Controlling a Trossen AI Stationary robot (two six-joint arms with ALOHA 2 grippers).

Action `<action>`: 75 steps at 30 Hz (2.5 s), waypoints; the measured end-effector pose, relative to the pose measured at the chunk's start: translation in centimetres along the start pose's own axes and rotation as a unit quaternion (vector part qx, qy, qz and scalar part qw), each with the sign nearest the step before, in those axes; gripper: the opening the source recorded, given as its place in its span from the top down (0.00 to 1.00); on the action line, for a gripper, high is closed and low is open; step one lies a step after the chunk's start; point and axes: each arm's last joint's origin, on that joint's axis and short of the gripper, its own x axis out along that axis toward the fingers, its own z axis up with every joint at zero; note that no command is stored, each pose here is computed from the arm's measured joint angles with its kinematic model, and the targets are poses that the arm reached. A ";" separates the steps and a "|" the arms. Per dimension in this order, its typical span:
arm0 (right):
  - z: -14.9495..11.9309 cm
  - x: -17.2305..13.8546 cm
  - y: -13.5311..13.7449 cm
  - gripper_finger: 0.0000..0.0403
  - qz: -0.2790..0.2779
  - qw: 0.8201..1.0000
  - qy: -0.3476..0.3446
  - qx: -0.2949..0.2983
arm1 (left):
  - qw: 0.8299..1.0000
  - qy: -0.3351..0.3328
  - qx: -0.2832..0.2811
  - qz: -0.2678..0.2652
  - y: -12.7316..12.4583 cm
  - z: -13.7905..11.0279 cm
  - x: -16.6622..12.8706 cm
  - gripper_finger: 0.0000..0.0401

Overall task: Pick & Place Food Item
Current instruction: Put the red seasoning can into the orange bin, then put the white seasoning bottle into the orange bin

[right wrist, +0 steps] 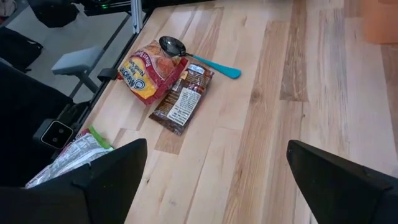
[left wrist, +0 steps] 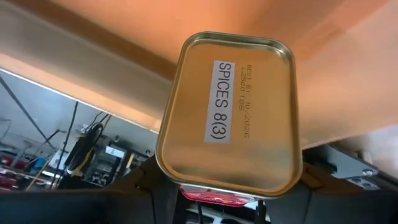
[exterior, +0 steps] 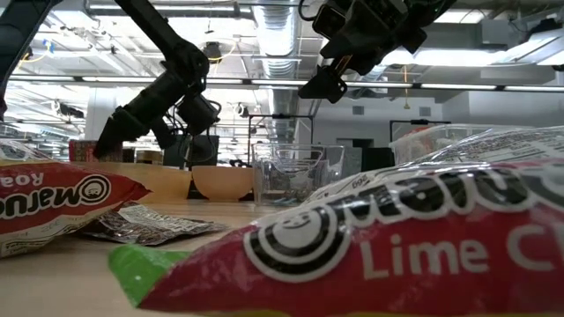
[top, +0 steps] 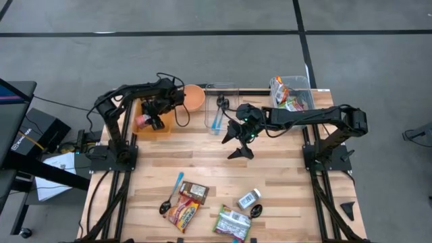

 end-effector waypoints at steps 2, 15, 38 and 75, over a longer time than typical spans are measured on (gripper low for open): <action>0.0 0.0 0.0 0.05 0.000 1.000 0.000 -0.001 | 1.000 -0.002 0.007 0.005 -0.4 0.0 -0.2 0.56; 0.0 0.0 0.0 0.05 0.000 1.000 0.000 0.000 | 0.997 -0.001 0.067 0.038 -3.5 0.1 -0.2 0.56; 0.0 0.0 0.0 0.05 0.000 1.000 -0.001 0.001 | 0.990 0.029 0.133 0.046 -4.6 -0.2 2.0 0.34; -0.9 -0.1 0.0 0.05 -0.002 0.998 0.041 0.040 | 0.764 -0.606 0.178 -0.129 -6.7 -14.7 -12.3 0.49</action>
